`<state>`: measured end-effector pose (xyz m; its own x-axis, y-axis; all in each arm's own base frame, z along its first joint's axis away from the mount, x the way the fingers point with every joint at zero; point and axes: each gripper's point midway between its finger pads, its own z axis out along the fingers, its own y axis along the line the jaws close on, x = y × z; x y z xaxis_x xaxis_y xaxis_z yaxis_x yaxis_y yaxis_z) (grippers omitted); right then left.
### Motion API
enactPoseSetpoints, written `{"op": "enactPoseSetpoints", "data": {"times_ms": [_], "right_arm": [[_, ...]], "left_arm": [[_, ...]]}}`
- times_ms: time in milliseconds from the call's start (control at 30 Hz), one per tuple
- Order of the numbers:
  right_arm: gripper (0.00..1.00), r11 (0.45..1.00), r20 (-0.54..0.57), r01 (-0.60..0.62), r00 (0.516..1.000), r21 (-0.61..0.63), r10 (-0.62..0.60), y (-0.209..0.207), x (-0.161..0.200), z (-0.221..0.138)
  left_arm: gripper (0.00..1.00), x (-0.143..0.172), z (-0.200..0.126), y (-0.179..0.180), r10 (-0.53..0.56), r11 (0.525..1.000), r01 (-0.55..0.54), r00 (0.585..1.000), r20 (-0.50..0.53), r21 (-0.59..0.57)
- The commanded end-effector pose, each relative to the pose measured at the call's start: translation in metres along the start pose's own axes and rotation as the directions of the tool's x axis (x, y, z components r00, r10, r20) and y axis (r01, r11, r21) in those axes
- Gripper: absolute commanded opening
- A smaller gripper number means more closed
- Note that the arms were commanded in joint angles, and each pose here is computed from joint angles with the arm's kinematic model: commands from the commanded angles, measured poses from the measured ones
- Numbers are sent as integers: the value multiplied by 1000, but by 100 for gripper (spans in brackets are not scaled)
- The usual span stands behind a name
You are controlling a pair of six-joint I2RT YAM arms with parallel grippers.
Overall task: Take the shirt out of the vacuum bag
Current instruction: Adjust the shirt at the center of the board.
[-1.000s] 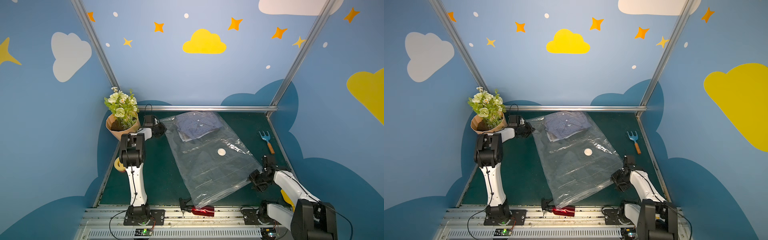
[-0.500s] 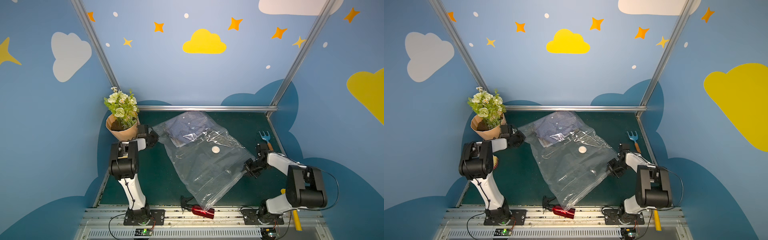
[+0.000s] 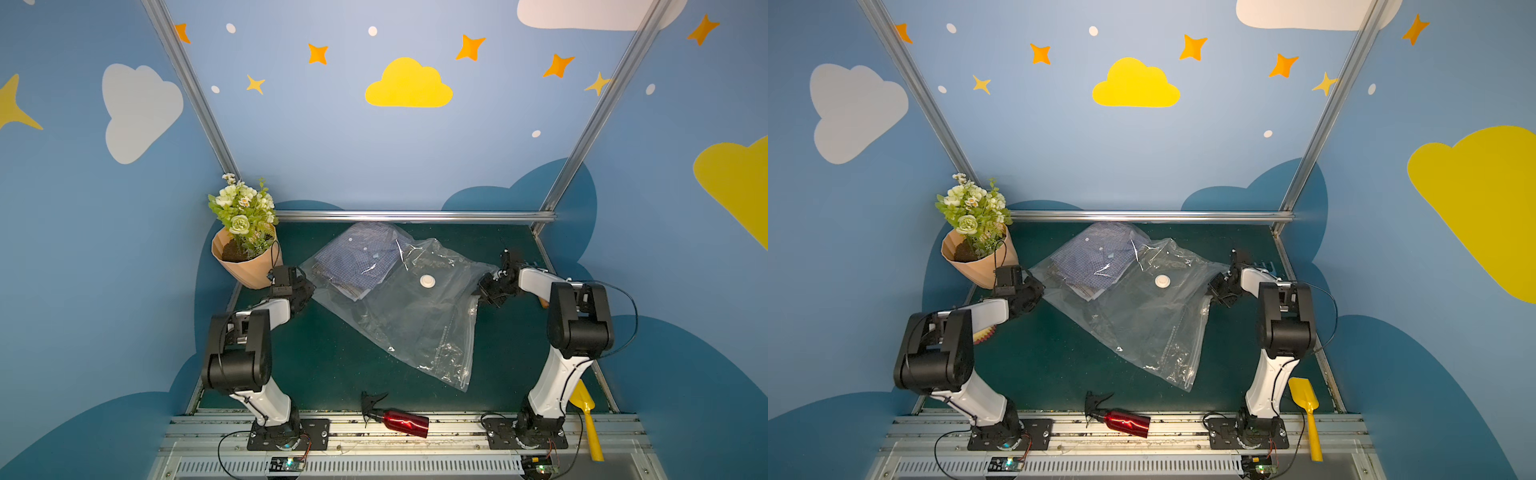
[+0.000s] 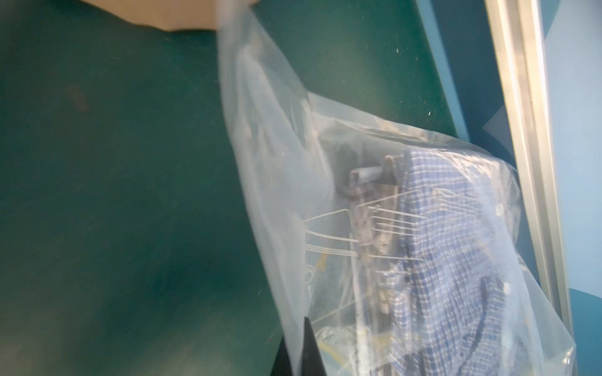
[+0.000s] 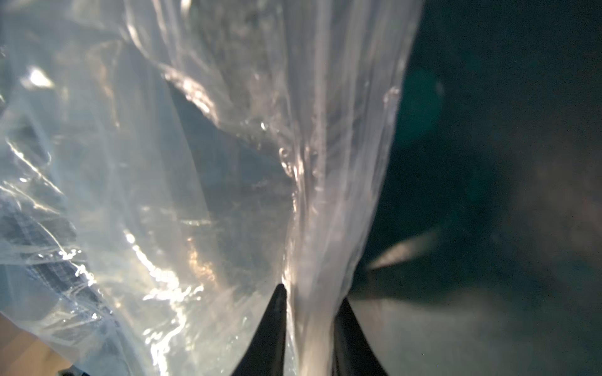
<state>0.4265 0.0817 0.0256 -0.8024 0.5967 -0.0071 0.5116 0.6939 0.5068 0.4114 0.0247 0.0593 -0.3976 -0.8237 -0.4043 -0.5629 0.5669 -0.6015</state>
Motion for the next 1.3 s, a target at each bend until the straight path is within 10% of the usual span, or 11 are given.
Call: {"op": "enactPoseSetpoints", "data": {"times_ms": [0, 233, 400, 733, 933, 1133, 1267], "right_arm": [[23, 998, -9, 66, 998, -10, -66, 16, -14, 6], [27, 995, 10, 95, 996, -41, -94, 39, -27, 7], [39, 992, 49, 123, 991, -24, -121, 33, -28, -16], [59, 985, 222, 166, 960, 53, -173, 0, -31, -100], [63, 985, 293, 158, 941, 69, -172, -23, -28, -133], [64, 991, 354, 136, 926, 17, -133, -36, -25, -151], [72, 997, 425, 72, 903, -9, -62, -52, -30, -169]], "left_arm": [[3, -9, -17, 16, -6, 998, 12, 996, 84, -64], [11, -5, -27, 30, 3, 993, 6, 997, 83, -116], [71, -7, -35, 19, 28, 996, -21, 996, 85, -86], [75, -8, -101, -77, 360, 930, -367, 911, 200, -4], [78, 88, -115, -187, 669, 687, -662, 737, 94, 299], [80, 261, -132, -254, 939, 243, -776, 339, 60, 582], [80, 348, -129, -257, 988, 96, -784, 152, 39, 613]]}}
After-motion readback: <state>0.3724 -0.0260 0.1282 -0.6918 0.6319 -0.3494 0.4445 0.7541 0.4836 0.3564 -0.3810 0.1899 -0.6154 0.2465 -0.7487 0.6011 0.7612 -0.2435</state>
